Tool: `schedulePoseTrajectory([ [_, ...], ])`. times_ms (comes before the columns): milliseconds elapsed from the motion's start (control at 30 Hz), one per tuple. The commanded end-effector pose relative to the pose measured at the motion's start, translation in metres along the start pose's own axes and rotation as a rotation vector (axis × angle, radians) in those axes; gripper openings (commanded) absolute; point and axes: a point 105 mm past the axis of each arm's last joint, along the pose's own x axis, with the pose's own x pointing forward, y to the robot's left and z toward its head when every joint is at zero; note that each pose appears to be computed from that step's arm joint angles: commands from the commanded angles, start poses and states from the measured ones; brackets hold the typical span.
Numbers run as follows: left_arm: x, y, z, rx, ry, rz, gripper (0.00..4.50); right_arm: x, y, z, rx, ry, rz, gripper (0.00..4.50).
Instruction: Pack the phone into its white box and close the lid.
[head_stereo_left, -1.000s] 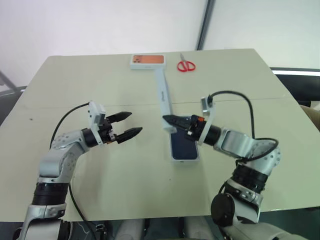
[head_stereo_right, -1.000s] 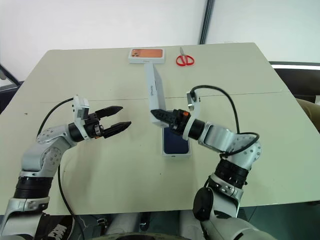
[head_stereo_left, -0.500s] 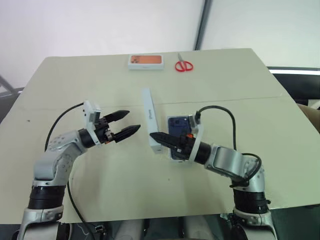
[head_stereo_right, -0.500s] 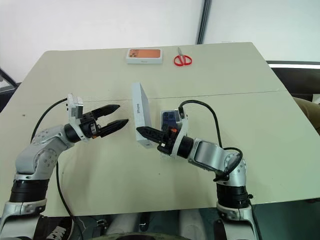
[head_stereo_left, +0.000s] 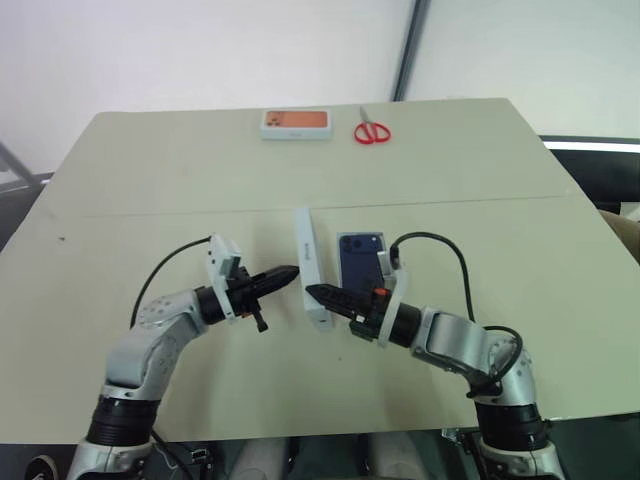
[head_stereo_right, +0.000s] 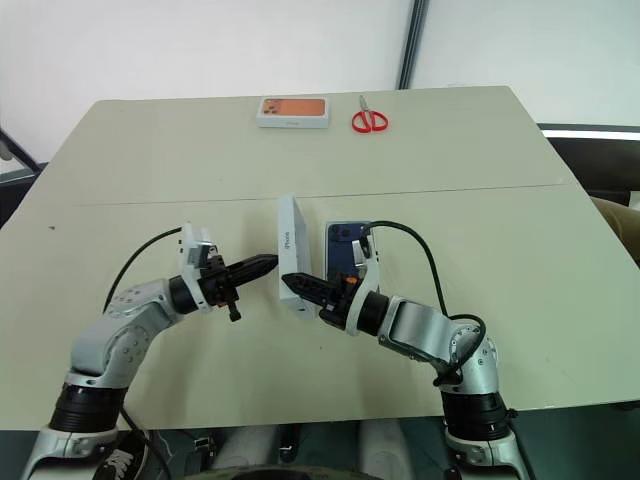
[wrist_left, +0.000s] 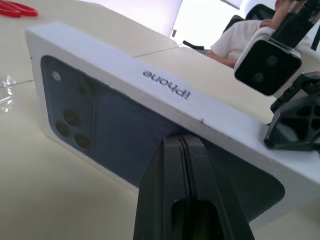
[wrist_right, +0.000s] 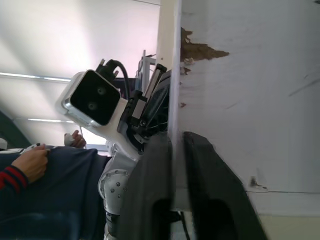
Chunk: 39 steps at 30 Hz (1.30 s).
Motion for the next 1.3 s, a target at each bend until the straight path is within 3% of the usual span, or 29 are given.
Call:
schedulePoseTrajectory([
  [33, 0.003, -0.002, 0.005, 0.031, -0.020, -0.008, 0.00, -0.005, 0.010, 0.006, -0.031, -0.017, 0.035, 2.48],
  [133, 0.009, -0.004, 0.002, 0.033, -0.016, -0.023, 0.00, -0.015, 0.015, 0.024, -0.126, -0.034, 0.011, 4.00],
  [300, 0.024, -0.008, -0.003, 0.032, -0.021, -0.057, 0.00, -0.045, 0.023, 0.053, -0.368, -0.042, -0.050, 4.00],
  [467, 0.058, -0.017, -0.006, 0.002, -0.055, -0.122, 0.00, -0.085, 0.010, 0.091, -0.694, -0.026, -0.212, 4.00],
  [567, 0.067, -0.023, -0.007, 0.009, -0.058, -0.154, 0.00, -0.092, -0.005, 0.112, -0.850, -0.053, -0.340, 3.12],
  [667, 0.071, -0.026, -0.008, 0.008, -0.054, -0.173, 0.00, -0.094, -0.018, 0.120, -0.973, -0.052, -0.428, 1.58],
  [767, 0.067, -0.025, -0.010, 0.015, -0.041, -0.175, 0.00, -0.097, -0.042, 0.114, -1.280, 0.087, -0.561, 0.05],
  [1000, 0.032, -0.013, -0.002, 0.038, 0.007, -0.152, 0.00, -0.081, -0.049, 0.087, -1.424, 0.256, -0.473, 0.05],
  [1167, 0.009, 0.000, -0.014, 0.045, 0.075, -0.082, 0.00, -0.077, -0.044, 0.101, -1.494, 0.207, -0.493, 0.05],
  [1300, 0.011, 0.011, -0.025, 0.042, 0.087, -0.017, 0.00, -0.073, -0.039, 0.108, -1.514, 0.162, -0.477, 0.05],
])
